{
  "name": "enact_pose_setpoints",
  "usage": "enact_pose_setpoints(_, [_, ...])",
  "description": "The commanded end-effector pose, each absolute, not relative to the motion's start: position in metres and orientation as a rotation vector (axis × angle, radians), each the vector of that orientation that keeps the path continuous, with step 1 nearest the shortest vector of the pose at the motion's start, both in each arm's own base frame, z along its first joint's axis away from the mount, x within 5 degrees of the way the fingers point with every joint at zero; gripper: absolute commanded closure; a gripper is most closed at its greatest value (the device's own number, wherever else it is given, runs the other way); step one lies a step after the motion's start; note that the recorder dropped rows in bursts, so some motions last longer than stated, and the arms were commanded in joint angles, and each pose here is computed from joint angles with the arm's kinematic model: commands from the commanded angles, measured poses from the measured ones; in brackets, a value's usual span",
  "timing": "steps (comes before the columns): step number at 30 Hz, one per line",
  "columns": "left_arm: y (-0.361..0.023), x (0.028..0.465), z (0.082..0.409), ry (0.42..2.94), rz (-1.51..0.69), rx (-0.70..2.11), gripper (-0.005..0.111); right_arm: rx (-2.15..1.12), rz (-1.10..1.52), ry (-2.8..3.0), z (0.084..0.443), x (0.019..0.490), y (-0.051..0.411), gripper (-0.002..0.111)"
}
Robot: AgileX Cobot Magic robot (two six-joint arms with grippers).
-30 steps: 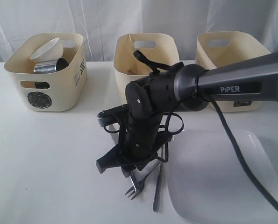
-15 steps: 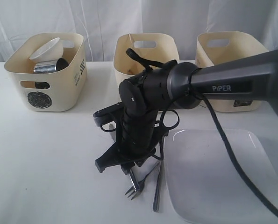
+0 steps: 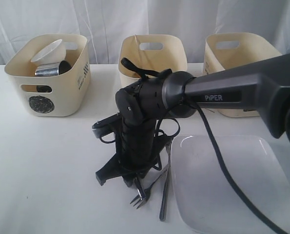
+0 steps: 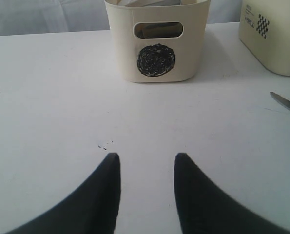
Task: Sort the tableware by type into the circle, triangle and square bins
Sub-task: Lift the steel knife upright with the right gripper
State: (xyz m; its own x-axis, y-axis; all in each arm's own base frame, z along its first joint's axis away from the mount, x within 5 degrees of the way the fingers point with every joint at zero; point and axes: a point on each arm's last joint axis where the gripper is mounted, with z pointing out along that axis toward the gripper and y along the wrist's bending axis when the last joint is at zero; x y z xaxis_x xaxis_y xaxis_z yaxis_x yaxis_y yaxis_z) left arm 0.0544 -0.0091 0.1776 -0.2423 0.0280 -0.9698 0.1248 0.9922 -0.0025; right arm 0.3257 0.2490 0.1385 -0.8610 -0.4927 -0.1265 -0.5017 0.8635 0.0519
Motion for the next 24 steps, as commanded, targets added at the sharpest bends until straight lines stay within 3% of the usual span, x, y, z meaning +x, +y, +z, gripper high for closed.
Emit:
enact_pose_setpoints(1, [-0.009, 0.054, 0.176, 1.818, -0.099, 0.108, 0.065, -0.807, 0.115, 2.95, 0.133, 0.323, 0.25, 0.079])
enact_pose_setpoints(7, [-0.009, 0.054, 0.176, 1.818, -0.099, 0.108, 0.065, -0.797, 0.132, 2.94, 0.133, 0.324, 0.251, 0.108])
enact_pose_setpoints(15, [-0.009, 0.054, 0.176, 1.818, -0.099, 0.108, 0.065, -0.754, 0.219, 2.879, 0.151, 0.323, 0.257, 0.108])
enact_pose_setpoints(24, [-0.009, 0.054, 0.176, 1.818, -0.099, 0.108, 0.065, -0.689, 0.381, 2.558, 0.236, 0.309, 0.257, 0.108])
